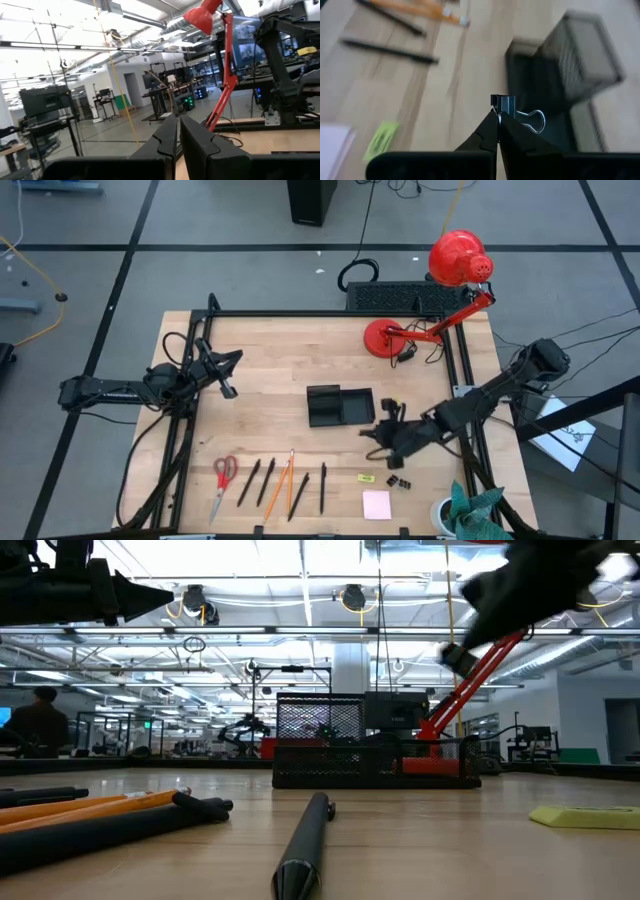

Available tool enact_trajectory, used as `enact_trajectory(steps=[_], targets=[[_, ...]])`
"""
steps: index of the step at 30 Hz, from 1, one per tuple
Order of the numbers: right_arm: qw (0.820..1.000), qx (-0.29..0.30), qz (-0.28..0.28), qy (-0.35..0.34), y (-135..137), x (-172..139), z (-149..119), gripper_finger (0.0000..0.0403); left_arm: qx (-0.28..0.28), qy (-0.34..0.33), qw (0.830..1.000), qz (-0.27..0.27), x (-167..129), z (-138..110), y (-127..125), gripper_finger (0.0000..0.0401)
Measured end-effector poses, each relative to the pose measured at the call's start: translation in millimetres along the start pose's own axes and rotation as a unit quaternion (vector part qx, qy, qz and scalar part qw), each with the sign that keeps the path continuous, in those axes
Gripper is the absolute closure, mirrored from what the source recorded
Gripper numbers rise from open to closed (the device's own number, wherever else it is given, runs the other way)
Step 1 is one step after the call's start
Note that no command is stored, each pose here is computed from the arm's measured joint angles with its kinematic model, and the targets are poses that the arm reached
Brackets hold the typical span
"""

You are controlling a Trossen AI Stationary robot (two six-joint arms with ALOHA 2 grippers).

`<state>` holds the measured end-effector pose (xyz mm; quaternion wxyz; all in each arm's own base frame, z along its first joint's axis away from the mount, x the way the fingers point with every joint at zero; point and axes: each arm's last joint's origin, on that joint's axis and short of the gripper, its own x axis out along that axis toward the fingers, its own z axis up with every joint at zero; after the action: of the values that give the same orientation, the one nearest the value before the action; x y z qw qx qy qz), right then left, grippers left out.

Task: Pick and place office supplies into organizer
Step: Put the right black binder clip into the black desk organizer

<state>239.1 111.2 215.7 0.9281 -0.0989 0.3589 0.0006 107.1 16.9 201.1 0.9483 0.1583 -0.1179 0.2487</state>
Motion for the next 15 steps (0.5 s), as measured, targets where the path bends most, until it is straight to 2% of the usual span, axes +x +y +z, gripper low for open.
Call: enact_trajectory(steps=[7,10,15], targets=[[0.997,-0.041,-0.039,-0.051,-22,29,15,0.0402,0.0,0.006,1.0,0.014,0,0,1,0.037],[0.994,-0.08,-0.045,-0.06,-25,52,15,0.0402,0.009,0.006,1.0,0.014,0,0,1,0.037],[0.989,-0.11,-0.077,-0.069,-29,84,11,0.0403,0.017,0.006,1.0,0.014,0,0,1,0.037]])
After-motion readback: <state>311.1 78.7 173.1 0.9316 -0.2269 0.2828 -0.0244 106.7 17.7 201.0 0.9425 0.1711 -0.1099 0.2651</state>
